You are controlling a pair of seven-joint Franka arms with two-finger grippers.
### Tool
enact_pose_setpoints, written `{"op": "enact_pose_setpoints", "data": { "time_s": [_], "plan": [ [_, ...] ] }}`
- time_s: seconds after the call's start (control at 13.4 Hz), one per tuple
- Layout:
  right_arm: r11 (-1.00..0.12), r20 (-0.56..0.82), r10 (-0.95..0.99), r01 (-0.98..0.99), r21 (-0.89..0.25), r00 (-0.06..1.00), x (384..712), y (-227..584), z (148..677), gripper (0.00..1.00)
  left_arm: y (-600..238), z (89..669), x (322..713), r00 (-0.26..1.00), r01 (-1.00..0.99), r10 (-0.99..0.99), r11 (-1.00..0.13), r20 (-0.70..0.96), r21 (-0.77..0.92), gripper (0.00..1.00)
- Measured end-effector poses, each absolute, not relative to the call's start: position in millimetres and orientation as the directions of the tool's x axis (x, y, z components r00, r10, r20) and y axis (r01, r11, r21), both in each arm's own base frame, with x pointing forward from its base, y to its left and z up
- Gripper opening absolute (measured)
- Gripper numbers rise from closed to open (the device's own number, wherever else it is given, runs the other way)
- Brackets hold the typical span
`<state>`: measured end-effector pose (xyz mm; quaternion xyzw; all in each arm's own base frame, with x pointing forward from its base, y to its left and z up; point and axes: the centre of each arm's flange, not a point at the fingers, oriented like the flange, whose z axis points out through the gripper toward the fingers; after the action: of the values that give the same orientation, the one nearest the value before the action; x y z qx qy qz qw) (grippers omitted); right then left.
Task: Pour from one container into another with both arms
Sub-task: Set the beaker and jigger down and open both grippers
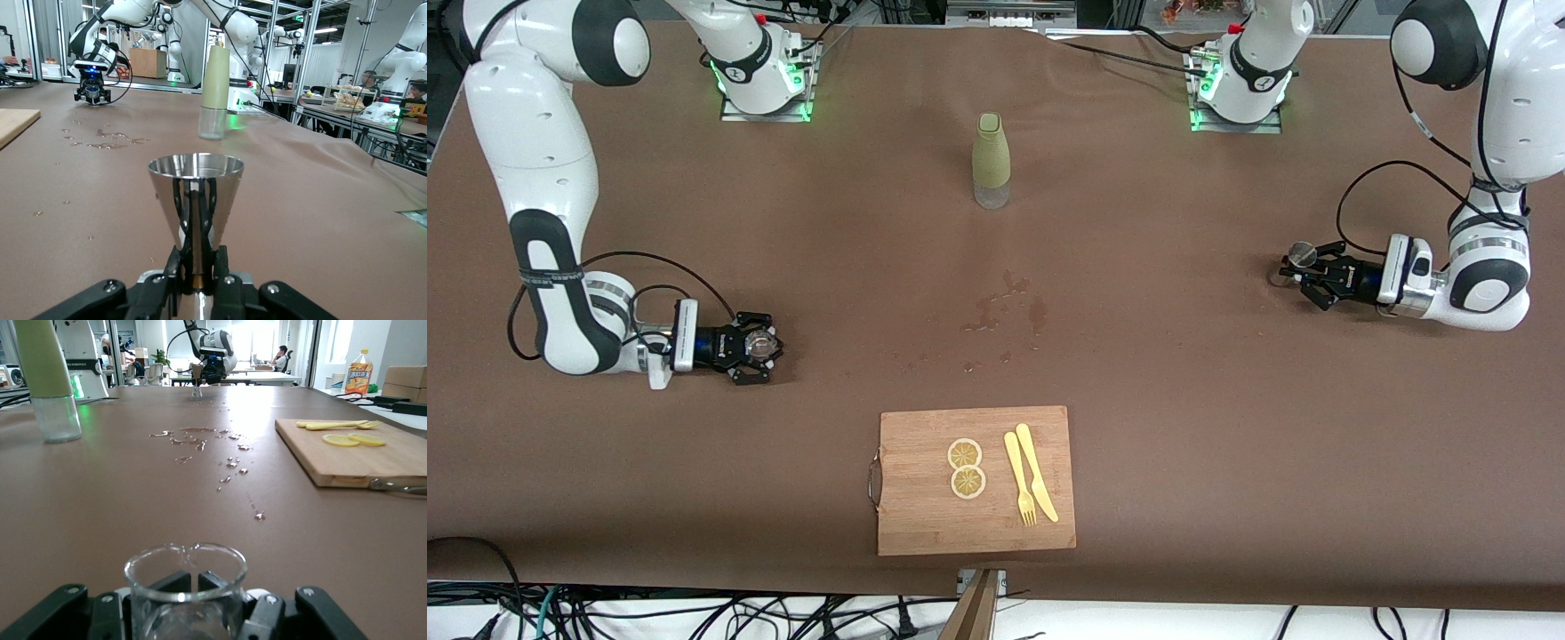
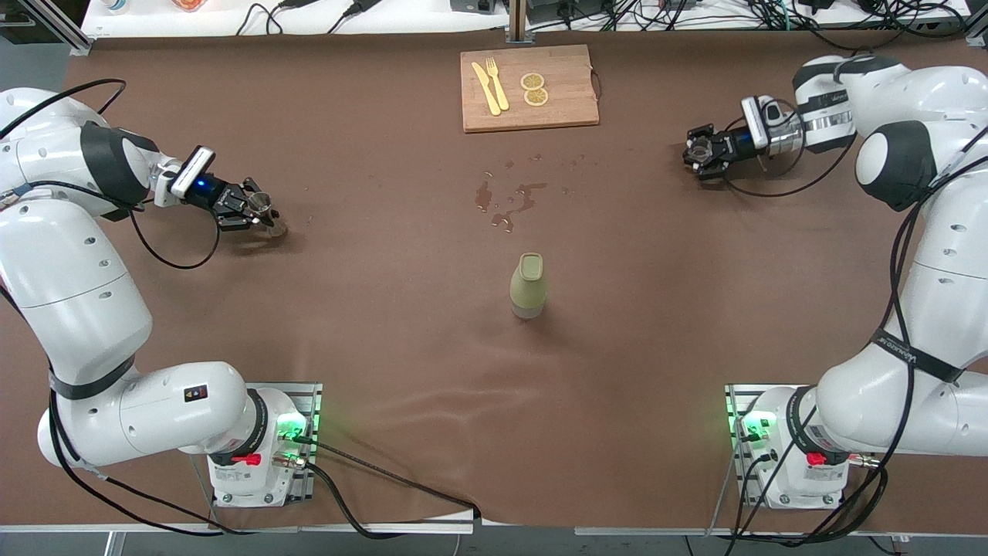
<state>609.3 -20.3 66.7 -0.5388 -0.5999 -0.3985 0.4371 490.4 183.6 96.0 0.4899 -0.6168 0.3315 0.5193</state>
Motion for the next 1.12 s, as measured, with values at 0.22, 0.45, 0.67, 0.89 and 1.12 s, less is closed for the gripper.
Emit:
{"op": "enact_pose_setpoints", "data": {
  "time_s": [0.22, 0.45, 0.67, 0.89, 1.12],
  "plan": [
    [0.105, 0.956, 0.293, 0.994, 0.001, -0.032, 606.2, -21.6, 61.4, 0.37, 187.2, 101.5, 502.4, 0.003, -0.944, -0.24, 0.319, 0.971, 0.082, 0.21],
    [0.105, 0.955, 0.297, 0.995, -0.006, -0.025, 603.2, -31.8, 59.4, 0.73, 190.6, 105.8, 512.7, -0.001, -0.956, -0.234, 0.287, 0.972, 0.068, 0.21],
    [0.11, 0.944, 0.33, 0.994, -0.014, -0.023, 597.6, -65.9, 60.2, 1.0, 208.1, 97.9, 516.0, 0.014, -0.983, -0.243, 0.174, 0.97, 0.058, 0.21],
    [0.068, 0.925, 0.38, 0.998, -0.01, -0.016, 595.9, -118.4, 74.7, 1.0, 216.4, 88.7, 531.2, 0.019, -0.997, -0.257, 0.069, 0.966, 0.038, 0.21],
    [0.02, 0.878, 0.476, 0.997, -0.071, 0.053, 607.0, -163.1, 130.2, 1.0, 216.3, 85.6, 543.3, 0.021, -1.0, -0.243, -0.008, 0.97, 0.02, 0.21]
  ]
}}
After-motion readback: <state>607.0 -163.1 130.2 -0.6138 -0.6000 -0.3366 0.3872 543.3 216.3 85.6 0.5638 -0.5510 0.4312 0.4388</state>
